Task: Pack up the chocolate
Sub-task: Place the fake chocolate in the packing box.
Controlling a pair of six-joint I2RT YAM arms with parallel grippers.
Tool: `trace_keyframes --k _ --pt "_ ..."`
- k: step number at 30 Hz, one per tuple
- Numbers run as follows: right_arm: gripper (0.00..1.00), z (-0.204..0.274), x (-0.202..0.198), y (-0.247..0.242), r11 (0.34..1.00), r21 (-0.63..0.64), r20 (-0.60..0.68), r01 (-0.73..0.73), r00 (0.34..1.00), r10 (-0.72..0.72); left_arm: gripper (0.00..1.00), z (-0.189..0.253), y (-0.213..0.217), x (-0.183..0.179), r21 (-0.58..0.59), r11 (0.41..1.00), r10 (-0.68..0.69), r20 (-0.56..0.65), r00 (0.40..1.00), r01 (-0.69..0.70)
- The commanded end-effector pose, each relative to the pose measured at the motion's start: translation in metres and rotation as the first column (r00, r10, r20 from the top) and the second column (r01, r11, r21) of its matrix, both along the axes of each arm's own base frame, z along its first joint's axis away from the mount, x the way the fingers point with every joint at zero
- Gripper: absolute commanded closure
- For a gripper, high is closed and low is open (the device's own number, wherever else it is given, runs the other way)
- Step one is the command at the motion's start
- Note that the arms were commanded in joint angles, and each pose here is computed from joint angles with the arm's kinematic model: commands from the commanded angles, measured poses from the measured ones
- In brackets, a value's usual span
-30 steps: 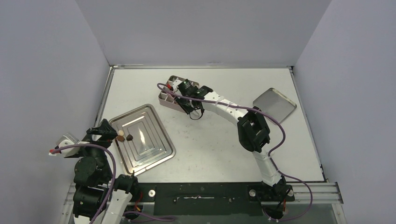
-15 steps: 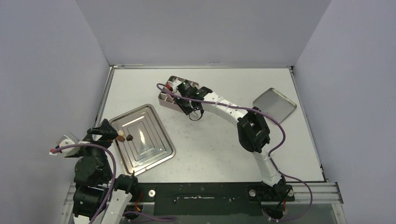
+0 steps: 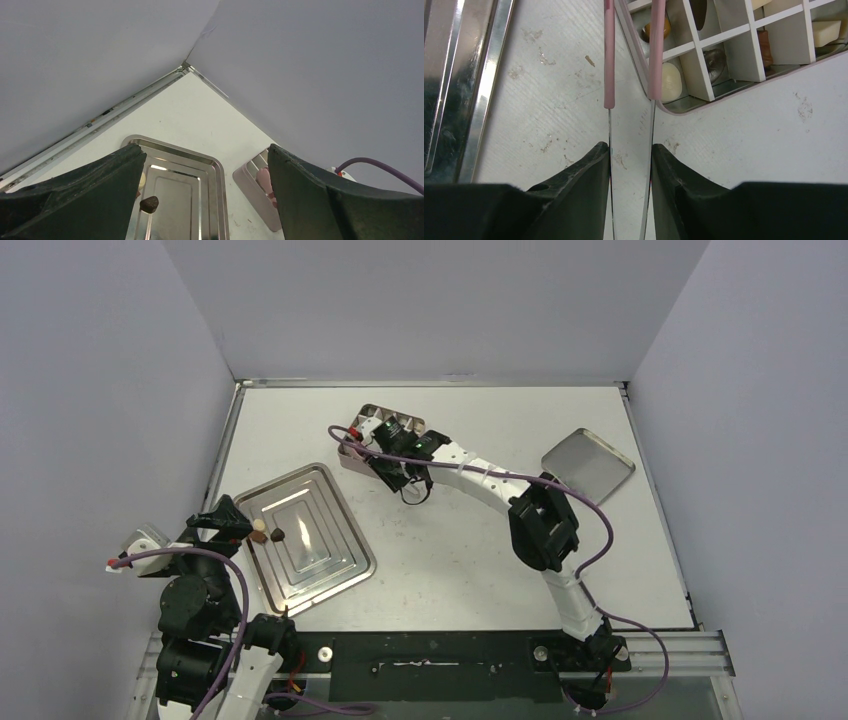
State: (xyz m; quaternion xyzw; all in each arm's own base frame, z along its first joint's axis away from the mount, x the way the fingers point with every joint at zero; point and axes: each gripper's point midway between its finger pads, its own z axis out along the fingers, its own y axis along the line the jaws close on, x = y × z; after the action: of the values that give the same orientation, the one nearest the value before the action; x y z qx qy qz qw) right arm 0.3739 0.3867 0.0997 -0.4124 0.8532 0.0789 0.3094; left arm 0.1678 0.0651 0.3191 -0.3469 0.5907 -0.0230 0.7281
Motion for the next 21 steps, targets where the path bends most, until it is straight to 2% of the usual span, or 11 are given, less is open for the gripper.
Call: trace_keyframes --k 1,13,21 --pt "0.68 0.050 0.004 0.003 0.997 0.075 0.093 0.017 0.995 -0.024 0.09 0.003 0.001 0.001 0.012 1.000 0.005 -0.005 1.000 -0.005" --pt "0.64 0.060 0.009 -0.002 0.997 0.074 0.131 0.035 0.990 -0.044 0.09 0.003 0.001 0.000 0.003 1.000 0.006 -0.001 1.000 -0.006" --pt "0.66 0.104 -0.010 0.015 0.988 0.151 0.186 -0.045 0.982 0.017 0.14 -0.007 -0.016 0.018 -0.034 0.997 -0.067 -0.063 0.996 0.065"
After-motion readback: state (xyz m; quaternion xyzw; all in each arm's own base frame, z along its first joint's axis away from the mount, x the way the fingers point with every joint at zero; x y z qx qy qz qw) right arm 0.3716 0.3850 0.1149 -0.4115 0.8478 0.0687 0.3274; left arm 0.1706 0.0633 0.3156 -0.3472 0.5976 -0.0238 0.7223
